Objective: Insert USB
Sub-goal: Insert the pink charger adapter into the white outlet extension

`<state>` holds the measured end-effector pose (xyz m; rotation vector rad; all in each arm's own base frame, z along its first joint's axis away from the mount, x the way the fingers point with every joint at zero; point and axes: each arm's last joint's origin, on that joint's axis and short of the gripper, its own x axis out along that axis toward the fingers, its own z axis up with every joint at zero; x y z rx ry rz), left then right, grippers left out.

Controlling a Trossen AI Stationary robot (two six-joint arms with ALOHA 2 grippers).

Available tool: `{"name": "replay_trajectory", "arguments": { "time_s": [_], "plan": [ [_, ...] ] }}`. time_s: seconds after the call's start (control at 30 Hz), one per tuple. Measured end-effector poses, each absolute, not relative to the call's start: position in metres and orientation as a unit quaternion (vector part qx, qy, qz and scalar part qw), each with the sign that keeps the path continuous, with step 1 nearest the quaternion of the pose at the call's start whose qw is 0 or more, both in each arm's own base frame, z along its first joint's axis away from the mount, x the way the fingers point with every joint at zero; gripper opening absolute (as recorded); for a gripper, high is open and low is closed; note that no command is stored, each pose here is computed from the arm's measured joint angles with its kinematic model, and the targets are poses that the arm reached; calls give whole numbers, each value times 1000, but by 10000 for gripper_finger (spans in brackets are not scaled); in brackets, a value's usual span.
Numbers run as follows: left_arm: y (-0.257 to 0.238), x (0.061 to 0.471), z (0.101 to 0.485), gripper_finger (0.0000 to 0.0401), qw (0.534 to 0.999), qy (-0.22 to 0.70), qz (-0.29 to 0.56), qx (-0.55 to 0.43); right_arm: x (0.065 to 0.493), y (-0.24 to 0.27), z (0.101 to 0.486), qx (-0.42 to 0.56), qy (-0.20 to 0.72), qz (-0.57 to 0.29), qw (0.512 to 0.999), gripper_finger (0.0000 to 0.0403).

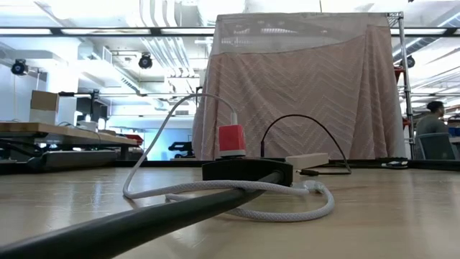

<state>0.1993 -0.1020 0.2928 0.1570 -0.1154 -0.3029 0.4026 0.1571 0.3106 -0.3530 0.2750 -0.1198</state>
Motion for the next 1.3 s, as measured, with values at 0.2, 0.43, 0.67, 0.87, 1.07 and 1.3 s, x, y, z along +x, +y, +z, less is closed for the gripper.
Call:
{"name": "replay_trajectory", "arguments": {
  "time_s": [0.2,0.43,0.67,0.87,1.07,1.3],
  "plan": [
    [-104,199,292,231,981,-58,-163,84,386,173,310,-164,153,-81,971,106],
    [-104,199,292,231,982,-55,-164,73,365,192,291,-134,166,-104,971,106],
    [-103,199,290,231,982,-52,-163,73,341,200,279,-95,165,-133,973,106],
    [-104,201,289,231,983,-51,-163,74,328,193,263,-46,163,-140,976,106],
    [-107,210,279,231,982,-35,-159,90,322,183,231,24,153,-137,978,106],
    [-105,220,271,231,985,-23,-144,94,307,166,192,105,102,-132,980,106]
  ]
}}
